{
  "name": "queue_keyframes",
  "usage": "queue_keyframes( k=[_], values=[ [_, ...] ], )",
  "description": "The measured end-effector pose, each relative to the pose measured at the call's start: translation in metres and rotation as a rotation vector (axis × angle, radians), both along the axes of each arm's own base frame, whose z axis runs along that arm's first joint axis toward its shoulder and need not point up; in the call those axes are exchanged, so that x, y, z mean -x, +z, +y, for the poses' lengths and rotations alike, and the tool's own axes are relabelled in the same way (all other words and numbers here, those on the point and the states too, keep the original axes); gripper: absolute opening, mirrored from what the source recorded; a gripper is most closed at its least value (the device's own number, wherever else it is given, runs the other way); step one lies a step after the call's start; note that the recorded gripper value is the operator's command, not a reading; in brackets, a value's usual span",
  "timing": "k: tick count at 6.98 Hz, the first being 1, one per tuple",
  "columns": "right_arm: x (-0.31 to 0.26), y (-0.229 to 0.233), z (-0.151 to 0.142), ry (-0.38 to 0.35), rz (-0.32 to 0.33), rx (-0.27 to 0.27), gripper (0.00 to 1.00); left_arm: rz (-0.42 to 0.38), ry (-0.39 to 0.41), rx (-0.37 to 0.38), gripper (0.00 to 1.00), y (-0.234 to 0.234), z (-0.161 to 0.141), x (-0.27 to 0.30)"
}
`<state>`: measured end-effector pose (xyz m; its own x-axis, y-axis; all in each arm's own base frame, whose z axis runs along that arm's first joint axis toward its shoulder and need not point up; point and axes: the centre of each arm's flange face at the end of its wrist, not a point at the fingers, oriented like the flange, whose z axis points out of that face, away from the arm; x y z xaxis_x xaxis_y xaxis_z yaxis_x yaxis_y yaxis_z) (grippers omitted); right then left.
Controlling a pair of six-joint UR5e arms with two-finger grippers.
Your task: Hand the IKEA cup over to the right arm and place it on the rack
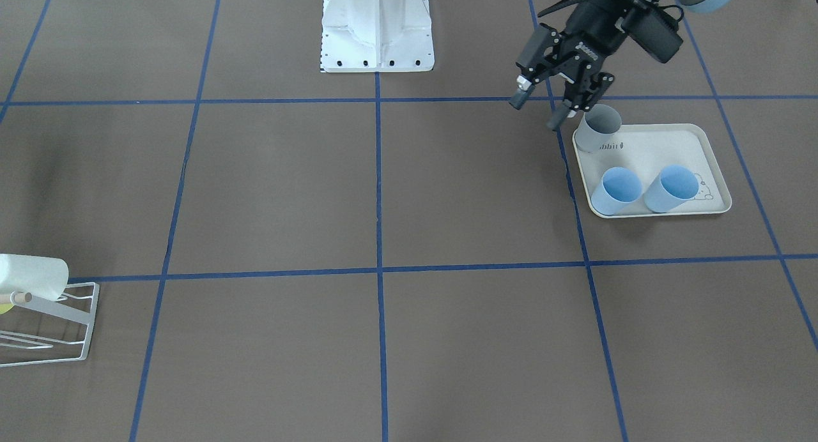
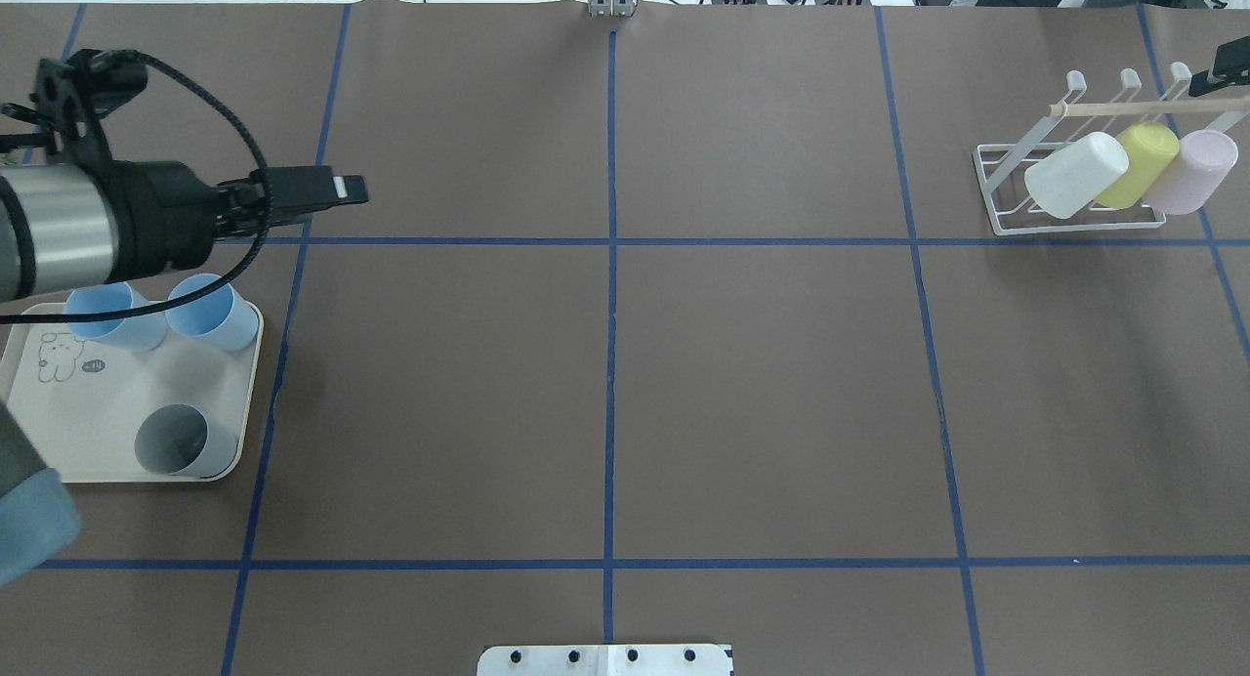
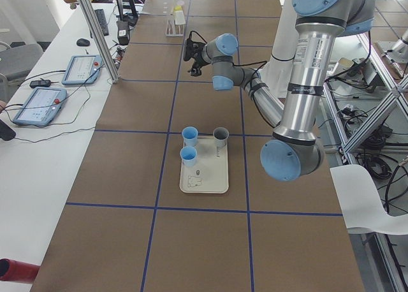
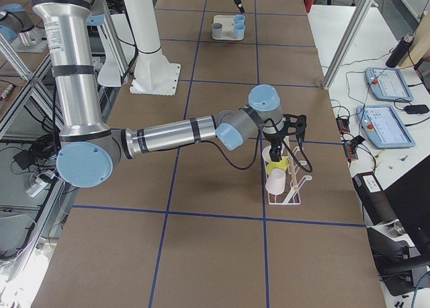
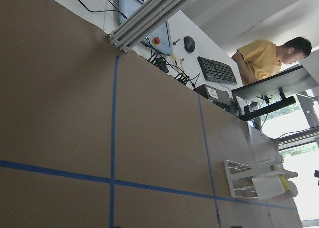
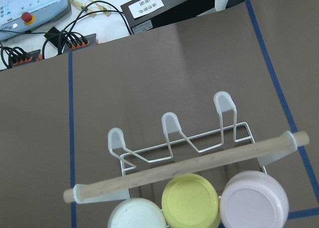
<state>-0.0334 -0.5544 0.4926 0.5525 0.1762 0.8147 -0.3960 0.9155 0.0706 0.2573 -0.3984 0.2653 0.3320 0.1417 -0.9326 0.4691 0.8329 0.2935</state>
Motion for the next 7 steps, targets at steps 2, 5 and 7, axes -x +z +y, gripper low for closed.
queue_keyframes(
  k=[2,5,7],
  values=[
    [-0.001,0.004,0.021,-0.023,-0.026,0.010,1.00,-0.409,0.078,-0.156,0.91,0.094,-0.012,0.053],
    [-0.004,-0.003,0.044,-0.036,-0.041,-0.002,1.00,-0.568,0.329,-0.116,0.91,0.247,-0.078,0.126],
    [-0.005,-0.013,0.051,-0.038,-0.041,-0.024,1.00,-0.521,0.350,-0.054,0.99,0.263,-0.092,0.130]
  ],
)
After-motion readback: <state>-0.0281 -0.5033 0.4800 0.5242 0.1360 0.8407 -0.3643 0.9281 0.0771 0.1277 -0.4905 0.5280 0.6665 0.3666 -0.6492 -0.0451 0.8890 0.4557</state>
